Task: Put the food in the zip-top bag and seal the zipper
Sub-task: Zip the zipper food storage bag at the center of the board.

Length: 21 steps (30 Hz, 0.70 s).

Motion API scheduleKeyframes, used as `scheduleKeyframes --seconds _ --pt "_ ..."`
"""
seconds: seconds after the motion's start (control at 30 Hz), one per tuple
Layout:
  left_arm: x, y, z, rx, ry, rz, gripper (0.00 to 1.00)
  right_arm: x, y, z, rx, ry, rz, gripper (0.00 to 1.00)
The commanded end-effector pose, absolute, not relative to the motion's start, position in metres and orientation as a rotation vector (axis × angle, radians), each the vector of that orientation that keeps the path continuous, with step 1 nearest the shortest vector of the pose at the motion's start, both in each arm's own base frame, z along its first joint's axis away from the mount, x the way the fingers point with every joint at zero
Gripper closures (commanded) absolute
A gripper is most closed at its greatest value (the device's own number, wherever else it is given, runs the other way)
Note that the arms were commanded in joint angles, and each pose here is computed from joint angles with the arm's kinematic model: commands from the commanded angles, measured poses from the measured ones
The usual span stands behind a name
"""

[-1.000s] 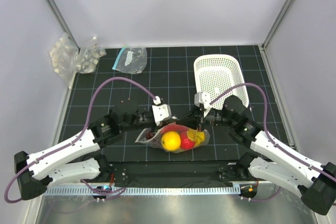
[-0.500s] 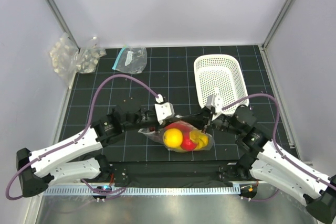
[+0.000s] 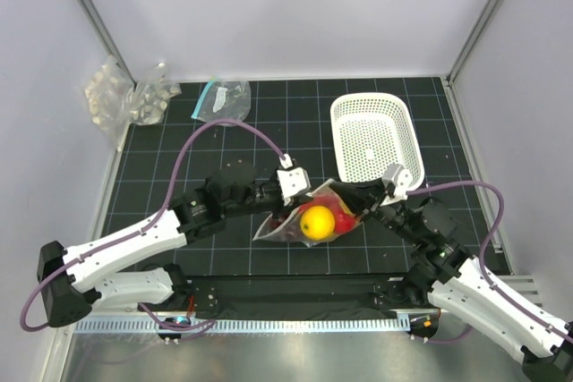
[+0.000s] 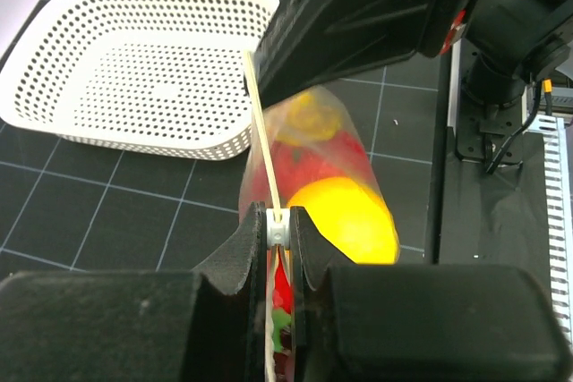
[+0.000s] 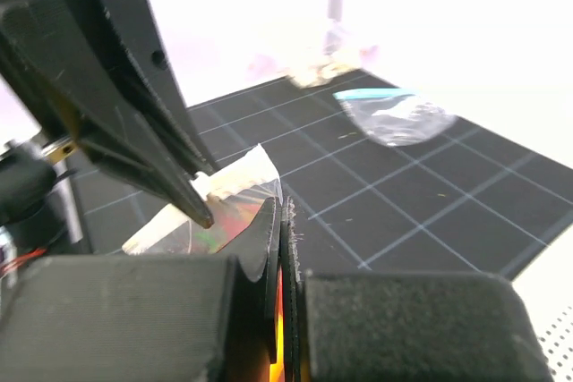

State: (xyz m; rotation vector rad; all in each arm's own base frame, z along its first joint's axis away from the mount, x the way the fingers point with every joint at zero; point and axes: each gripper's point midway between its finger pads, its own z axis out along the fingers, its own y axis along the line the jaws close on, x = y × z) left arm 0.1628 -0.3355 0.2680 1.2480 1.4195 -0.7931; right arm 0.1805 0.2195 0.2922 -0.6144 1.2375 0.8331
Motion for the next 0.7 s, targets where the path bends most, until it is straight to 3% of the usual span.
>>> scheduleKeyframes --seconds 0.0,0.4,0.67 --pt "0.165 -0.331 0.267 1.235 1.487 -0.783 1.0 0.207 0.166 0.341 -0.292 1.119 0.656 0.99" --pt "0.176 -0.332 0.235 1.244 1.702 -0.72 1.0 0.233 0.063 0.325 0.257 1.178 0.349 0.99" --pt "0.171 -0.308 0.214 1.264 2.026 -0.592 1.0 0.237 0.065 0.321 0.255 1.199 0.335 0.99"
